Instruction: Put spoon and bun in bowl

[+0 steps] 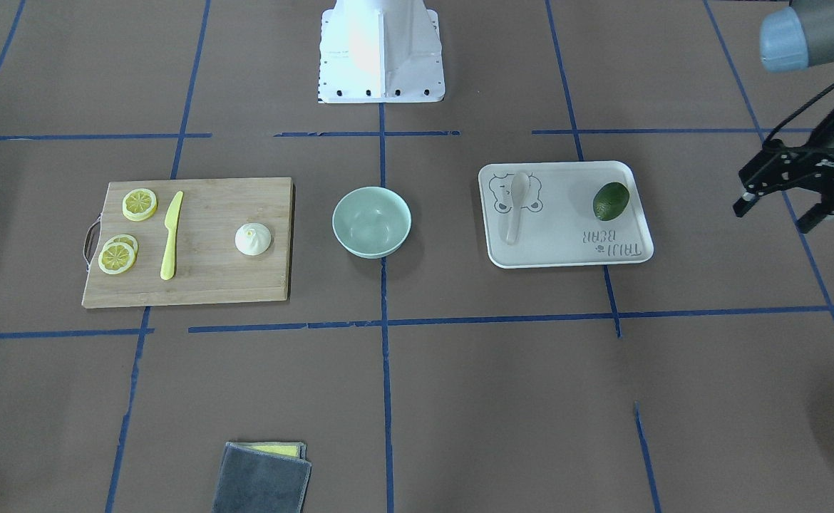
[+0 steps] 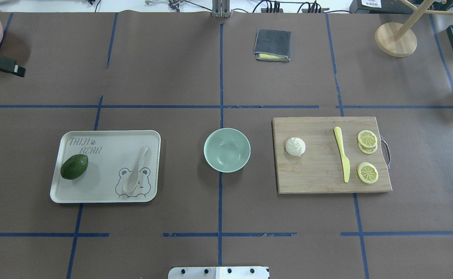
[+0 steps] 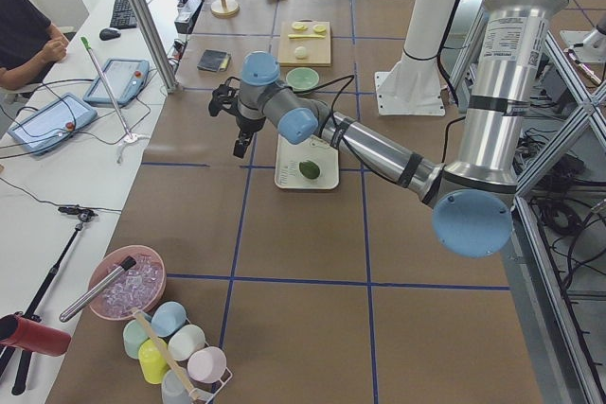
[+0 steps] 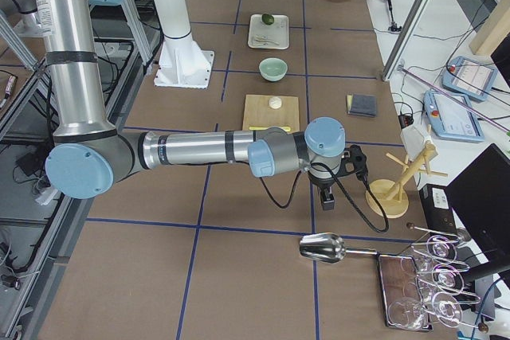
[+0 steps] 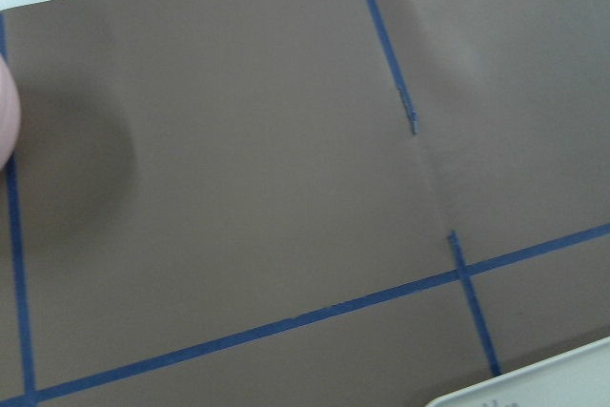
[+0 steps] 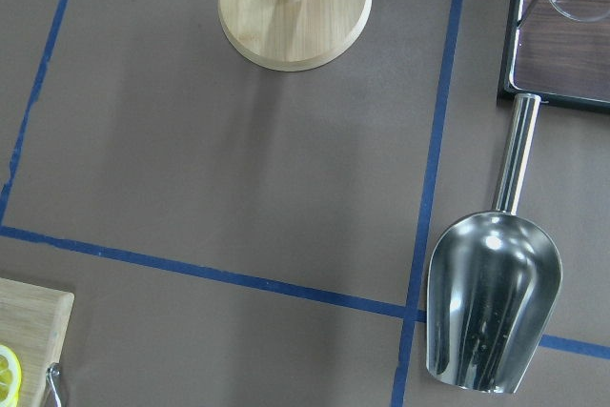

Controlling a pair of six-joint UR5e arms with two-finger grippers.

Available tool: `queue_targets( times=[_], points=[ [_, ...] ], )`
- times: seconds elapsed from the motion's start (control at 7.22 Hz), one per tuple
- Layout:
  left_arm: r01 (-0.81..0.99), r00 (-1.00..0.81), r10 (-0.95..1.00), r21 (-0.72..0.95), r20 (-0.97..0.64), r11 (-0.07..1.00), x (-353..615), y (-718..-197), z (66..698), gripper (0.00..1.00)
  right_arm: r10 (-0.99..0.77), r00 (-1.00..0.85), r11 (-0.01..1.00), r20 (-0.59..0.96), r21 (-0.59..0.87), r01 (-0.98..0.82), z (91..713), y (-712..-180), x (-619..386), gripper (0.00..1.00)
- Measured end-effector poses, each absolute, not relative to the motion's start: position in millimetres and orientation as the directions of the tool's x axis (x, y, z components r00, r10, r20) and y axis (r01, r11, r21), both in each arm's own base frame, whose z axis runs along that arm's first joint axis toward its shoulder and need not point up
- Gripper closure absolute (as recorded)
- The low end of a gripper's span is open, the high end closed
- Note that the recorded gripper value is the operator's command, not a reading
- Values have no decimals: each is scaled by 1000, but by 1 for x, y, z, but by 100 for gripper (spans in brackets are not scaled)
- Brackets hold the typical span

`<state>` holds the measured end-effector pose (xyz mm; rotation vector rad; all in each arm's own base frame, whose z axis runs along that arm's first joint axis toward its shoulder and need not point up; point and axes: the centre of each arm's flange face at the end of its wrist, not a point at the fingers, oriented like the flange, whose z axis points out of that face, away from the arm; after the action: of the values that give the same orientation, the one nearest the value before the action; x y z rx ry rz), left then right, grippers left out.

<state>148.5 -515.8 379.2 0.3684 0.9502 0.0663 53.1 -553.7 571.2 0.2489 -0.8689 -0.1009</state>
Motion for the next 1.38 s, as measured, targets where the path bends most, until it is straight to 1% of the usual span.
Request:
queue_targets(
  times=[0.28, 0.42, 0.69, 0.97, 1.25, 1.38],
  points=[
    [173, 562, 141, 282, -815, 944, 241, -486, 339, 8, -206, 646, 965, 735, 263, 8, 547, -557, 19, 0],
    [197, 554, 102, 249, -826, 948, 287, -472, 325, 11, -172, 642, 972, 748, 233, -11, 533, -556, 1, 0],
    [222, 575, 41, 204, -817, 953, 378, -451, 324, 18, -81, 618, 984, 782, 160, -73, 497, -550, -32, 0],
    [224, 601, 6, 176, -799, 959, 427, -439, 337, 26, -64, 596, 988, 800, 133, -73, 463, -539, -72, 0],
    [203, 620, 3, 164, -785, 965, 450, -429, 349, 31, -49, 607, 992, 793, 108, -61, 429, -519, -137, 0],
    [190, 625, 8, 161, -781, 968, 458, -423, 352, 32, -41, 611, 993, 790, 98, -60, 417, -508, -162, 0]
  ],
)
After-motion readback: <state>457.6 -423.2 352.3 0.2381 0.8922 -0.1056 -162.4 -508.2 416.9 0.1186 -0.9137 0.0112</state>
